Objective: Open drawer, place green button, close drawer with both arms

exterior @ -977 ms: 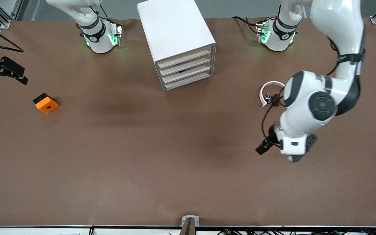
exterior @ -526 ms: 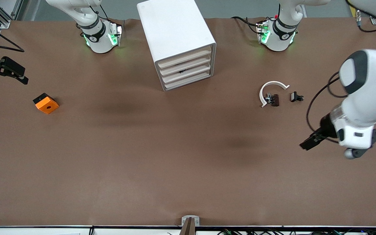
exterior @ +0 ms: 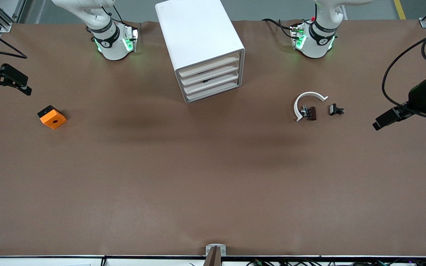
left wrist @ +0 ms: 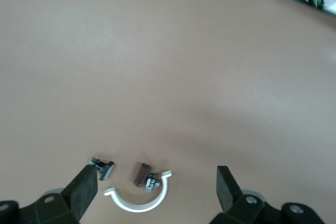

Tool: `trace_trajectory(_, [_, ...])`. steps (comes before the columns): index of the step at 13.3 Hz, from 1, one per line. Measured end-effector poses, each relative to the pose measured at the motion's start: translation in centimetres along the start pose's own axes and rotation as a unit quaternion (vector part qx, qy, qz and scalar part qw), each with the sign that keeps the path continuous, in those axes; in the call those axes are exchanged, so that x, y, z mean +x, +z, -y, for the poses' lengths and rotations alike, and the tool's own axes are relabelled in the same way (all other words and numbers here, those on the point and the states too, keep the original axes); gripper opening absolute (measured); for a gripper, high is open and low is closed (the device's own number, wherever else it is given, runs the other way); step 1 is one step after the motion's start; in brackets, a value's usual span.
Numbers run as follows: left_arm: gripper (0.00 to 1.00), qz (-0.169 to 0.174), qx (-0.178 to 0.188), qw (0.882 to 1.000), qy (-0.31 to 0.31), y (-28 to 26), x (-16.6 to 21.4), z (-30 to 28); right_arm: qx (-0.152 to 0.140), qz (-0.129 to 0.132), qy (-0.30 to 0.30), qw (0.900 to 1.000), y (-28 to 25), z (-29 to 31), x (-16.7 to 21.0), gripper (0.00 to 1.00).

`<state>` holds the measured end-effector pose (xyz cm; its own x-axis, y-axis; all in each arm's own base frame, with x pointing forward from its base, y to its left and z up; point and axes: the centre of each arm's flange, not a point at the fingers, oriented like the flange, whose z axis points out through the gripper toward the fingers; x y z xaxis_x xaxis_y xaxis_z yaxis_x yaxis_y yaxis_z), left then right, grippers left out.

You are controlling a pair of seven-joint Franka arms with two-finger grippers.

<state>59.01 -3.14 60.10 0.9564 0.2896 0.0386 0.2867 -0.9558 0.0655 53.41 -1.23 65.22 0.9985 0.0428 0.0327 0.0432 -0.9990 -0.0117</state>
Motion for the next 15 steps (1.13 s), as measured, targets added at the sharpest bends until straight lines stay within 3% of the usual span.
trace_trajectory(8, [1.00, 0.019, 0.006, 0.997, 0.077, -1.3, -3.5, 1.8, 0.000, 0.000, 0.000, 1.000, 0.0, 0.0, 0.0, 1.00])
trace_trajectory(15, [1.00, 0.007, 0.019, 0.994, 0.111, -3.2, -5.2, 0.6, 0.000, 0.000, 0.000, 1.000, 0.0, 0.0, 0.0, 1.00])
